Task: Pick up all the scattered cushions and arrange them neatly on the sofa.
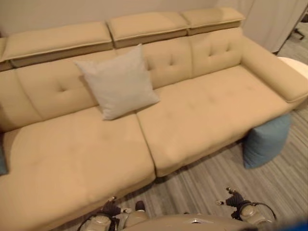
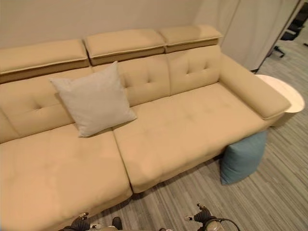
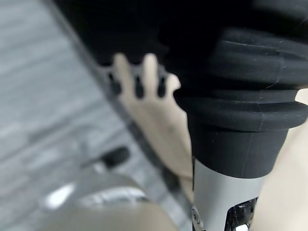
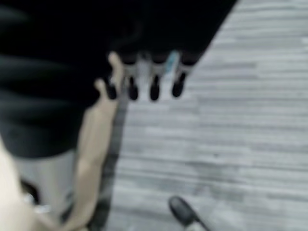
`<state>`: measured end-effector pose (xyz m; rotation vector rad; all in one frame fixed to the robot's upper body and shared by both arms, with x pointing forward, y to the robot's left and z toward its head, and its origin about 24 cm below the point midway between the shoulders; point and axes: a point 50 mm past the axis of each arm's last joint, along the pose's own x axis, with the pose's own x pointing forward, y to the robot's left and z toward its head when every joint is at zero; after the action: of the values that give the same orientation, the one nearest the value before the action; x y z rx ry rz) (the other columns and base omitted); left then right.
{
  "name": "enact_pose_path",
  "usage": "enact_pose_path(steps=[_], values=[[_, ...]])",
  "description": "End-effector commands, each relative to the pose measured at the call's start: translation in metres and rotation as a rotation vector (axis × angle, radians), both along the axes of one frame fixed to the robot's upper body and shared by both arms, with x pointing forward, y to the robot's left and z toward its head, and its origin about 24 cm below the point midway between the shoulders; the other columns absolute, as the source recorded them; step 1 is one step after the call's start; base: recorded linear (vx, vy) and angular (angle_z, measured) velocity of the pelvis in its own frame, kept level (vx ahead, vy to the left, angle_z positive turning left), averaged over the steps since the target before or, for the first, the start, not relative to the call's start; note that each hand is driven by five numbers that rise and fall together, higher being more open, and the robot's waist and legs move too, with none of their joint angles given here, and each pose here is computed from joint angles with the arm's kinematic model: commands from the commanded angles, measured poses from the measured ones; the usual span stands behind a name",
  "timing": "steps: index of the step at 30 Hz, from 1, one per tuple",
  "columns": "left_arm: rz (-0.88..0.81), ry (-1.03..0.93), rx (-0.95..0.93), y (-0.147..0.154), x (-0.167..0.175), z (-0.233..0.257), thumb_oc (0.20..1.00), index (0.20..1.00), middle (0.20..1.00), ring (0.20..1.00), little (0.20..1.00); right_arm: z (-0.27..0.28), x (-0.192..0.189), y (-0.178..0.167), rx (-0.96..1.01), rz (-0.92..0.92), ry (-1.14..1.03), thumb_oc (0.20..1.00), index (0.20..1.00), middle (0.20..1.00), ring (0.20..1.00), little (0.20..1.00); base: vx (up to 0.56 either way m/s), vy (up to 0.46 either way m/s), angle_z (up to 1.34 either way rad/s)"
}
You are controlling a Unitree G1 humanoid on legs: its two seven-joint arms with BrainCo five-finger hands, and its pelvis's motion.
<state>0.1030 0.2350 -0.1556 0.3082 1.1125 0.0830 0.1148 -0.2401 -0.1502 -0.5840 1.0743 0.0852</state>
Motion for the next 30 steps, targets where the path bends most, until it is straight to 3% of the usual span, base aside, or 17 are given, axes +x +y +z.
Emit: enact_pose_path(steps=[1,10,20,30], values=[[-0.049,-0.086,0.016,-0.003,0.032,0.009,1.000,1.000,1.000,1.000,1.000,0.008,0.021,-0.003,-0.015,0.007,-0.066,1.000,1.000,1.000,1.000,1.000,-0.27,-0.118,-0.03],[-0.066,-0.070,-0.020,-0.019,0.031,0.005,1.000,1.000,1.000,1.000,1.000,0.000,-0.004,-0.014,-0.041,-0.039,0.039,1.000,1.000,1.000,1.000,1.000,-0.15,0.073,-0.77],[-0.112,-0.089,0.033,-0.008,0.042,0.011,1.000,1.000,1.000,1.000,1.000,-0.005,-0.010,-0.002,-0.022,-0.028,0.064,1.000,1.000,1.000,1.000,1.000,-0.13,0.095,-0.99],[-0.110,-0.085,0.016,-0.013,0.043,0.010,1.000,1.000,1.000,1.000,1.000,-0.006,-0.009,0.001,-0.019,-0.010,0.067,1.000,1.000,1.000,1.000,1.000,-0.04,-0.074,-0.29]])
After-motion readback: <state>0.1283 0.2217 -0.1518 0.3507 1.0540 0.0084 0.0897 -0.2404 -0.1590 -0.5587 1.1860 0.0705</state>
